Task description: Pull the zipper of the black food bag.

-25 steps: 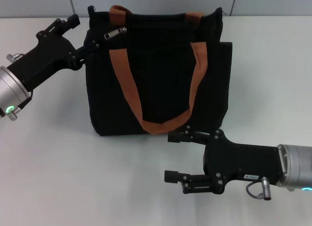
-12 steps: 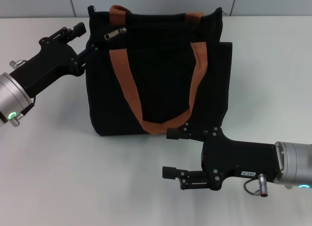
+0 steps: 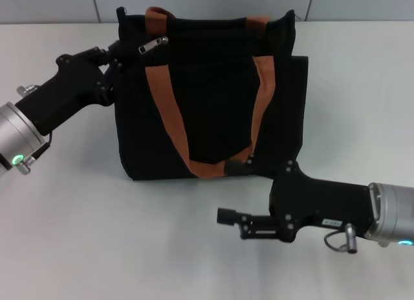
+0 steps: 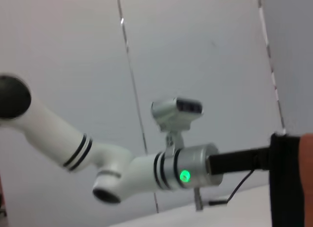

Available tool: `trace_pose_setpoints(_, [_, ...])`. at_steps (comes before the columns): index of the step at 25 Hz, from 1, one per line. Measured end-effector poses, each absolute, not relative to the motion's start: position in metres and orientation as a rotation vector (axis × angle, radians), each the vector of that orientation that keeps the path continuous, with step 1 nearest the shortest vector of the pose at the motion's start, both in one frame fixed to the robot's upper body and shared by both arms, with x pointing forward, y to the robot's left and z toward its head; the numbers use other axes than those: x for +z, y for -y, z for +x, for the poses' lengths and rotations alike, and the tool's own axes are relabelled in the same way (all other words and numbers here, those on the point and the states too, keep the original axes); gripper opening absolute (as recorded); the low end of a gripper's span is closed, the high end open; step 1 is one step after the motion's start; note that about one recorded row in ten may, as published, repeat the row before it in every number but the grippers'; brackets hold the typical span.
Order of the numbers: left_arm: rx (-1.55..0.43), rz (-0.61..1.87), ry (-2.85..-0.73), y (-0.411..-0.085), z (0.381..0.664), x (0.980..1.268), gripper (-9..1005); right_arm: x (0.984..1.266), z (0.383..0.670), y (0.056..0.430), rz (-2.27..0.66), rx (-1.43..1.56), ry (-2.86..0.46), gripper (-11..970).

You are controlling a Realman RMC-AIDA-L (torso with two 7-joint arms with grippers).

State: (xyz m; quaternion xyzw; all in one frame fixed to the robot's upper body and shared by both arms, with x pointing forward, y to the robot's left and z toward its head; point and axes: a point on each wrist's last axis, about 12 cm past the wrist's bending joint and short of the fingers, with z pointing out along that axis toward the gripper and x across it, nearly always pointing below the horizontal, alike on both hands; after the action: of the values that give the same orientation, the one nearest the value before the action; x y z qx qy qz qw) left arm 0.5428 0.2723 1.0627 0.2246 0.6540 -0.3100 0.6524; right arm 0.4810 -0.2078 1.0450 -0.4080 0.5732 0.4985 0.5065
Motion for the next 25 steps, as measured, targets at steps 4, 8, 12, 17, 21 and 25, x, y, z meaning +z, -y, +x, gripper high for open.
trace_pose_setpoints(4, [-0.799, 0.447, -1.498, -0.272, 0.539, 1.064, 139, 1.053, 0.483, 0.213, -0.887, 1.272, -1.38, 810])
trace_pose_setpoints(8, [-0.944, 0.339, -1.535, -0.271, 0.541, 1.067, 24, 1.065, 0.491, 0.219, -0.788, 1.364, -1.408, 810])
trace_pose_setpoints(12, [-1.063, 0.31, -1.569, -0.263, 0.546, 1.073, 24, 1.076, 0.5, 0.222, -0.74, 1.417, -1.439, 810])
trace_pose_setpoints(17, [-1.158, 0.318, -1.574, -0.251, 0.55, 1.079, 24, 1.092, 0.515, 0.226, -0.581, 1.524, -1.463, 810])
trace_pose_setpoints(21, [-1.176, 0.321, -1.582, -0.247, 0.552, 1.08, 24, 1.097, 0.52, 0.232, -0.508, 1.511, -1.439, 810])
trace_pose_setpoints(25, [-1.197, 0.332, -1.559, -0.247, 0.547, 1.081, 24, 1.097, 0.523, 0.234, -0.476, 1.493, -1.439, 810])
